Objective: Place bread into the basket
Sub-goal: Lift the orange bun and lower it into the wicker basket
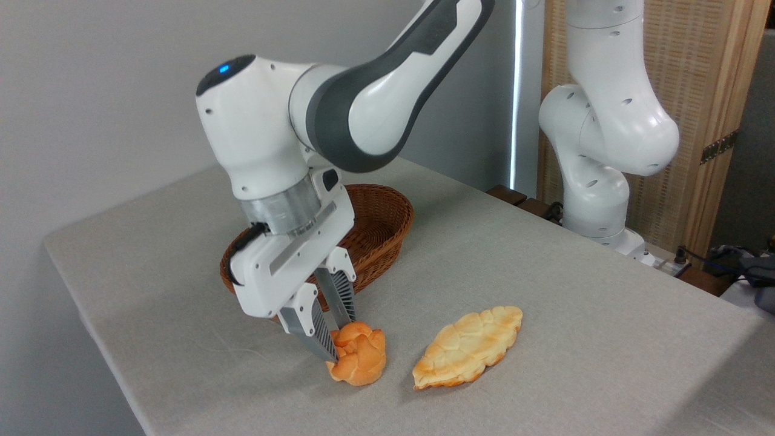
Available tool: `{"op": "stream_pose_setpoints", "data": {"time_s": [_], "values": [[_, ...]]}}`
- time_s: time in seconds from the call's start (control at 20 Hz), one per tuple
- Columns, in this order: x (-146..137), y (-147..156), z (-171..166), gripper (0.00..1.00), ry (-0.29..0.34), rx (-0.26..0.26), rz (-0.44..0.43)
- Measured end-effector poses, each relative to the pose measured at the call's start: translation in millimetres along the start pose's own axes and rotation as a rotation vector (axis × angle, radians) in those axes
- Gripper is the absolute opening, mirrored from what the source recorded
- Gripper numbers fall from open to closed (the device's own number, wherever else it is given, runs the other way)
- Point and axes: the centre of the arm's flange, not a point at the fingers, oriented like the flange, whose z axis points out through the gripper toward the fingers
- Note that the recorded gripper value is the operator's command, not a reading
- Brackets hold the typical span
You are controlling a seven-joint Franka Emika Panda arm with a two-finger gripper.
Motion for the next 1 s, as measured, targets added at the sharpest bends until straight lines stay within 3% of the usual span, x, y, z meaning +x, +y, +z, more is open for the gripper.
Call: {"op": "stream_pose_setpoints", "data": {"time_s": [0.1, 0.25, 0.55, 0.75, 0.8, 0.85, 1.0], "values": [[-6, 5, -17, 0.52, -0.002, 0.01, -0.012], [-14, 17, -46, 0.55, 0.01, -0.014, -0.082], [-3, 16, -78, 0.55, 0.138, 0.008, -0.475], [27, 8, -84, 0.56, 0.195, -0.015, -0.742], [42, 4, -86, 0.63, 0.199, -0.023, -0.796], [56, 2, -88, 0.9, 0.199, -0.03, -0.85], [93, -3, -93, 1.0, 0.214, -0.058, -1.02]]}}
